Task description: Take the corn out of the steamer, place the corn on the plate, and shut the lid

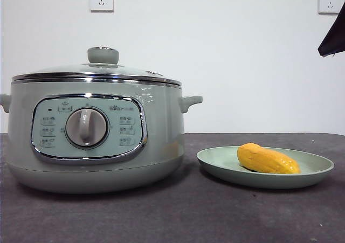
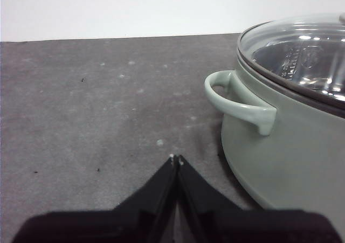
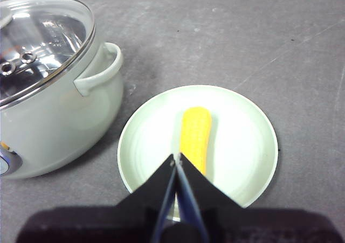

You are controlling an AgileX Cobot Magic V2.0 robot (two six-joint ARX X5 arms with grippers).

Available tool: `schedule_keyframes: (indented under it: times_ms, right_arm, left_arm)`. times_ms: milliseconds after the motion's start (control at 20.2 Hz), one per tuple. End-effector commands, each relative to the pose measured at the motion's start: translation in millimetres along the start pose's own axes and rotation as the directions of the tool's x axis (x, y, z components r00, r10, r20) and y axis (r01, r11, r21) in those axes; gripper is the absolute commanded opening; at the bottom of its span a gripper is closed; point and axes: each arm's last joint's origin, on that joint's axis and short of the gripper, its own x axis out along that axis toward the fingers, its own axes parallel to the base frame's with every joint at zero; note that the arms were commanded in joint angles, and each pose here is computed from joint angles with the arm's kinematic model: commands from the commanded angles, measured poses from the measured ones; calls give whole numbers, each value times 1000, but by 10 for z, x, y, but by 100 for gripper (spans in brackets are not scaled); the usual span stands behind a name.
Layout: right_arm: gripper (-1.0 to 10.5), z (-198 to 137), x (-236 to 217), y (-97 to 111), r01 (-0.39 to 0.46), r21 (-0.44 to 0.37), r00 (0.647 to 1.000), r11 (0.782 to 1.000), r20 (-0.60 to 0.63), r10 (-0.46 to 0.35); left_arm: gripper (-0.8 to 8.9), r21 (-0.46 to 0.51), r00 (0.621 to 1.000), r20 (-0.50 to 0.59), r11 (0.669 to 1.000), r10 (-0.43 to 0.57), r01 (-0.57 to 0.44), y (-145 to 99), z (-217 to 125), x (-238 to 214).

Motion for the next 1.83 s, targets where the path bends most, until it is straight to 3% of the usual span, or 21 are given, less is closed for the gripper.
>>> schedule_keyframes:
  times_ms: [50, 1041, 1239, 1437, 1586, 1833]
  right_arm:
    - [2, -10, 2, -1, 2, 9, 1000, 1000, 1, -2]
    - [1, -5, 1, -7, 24, 0, 1000, 1000, 9, -24]
    - [1, -33, -150, -78, 85, -110, 996, 990, 40, -81]
    - [1, -151, -264, -273, 174, -117, 970, 978, 191, -150]
    - [1, -333, -288, -386, 216, -82, 920, 973, 352, -175]
    - [1, -628, -183, -461, 244, -66, 901, 967, 383, -201]
  left_arm:
    - [-3, -13, 1000, -1, 1000, 4, -4, 4, -63, 19]
    - [-3, -20, 1000, -13, 1000, 5, -5, 5, -86, 24]
    - [-3, -20, 1000, -13, 1000, 5, -5, 5, -86, 24]
    - [-3, -20, 1000, -13, 1000, 7, -7, 6, -86, 24]
    - [-3, -20, 1000, -13, 1000, 6, -6, 5, -86, 24]
    - [-3, -20, 1000, -13, 1000, 6, -6, 5, -86, 24]
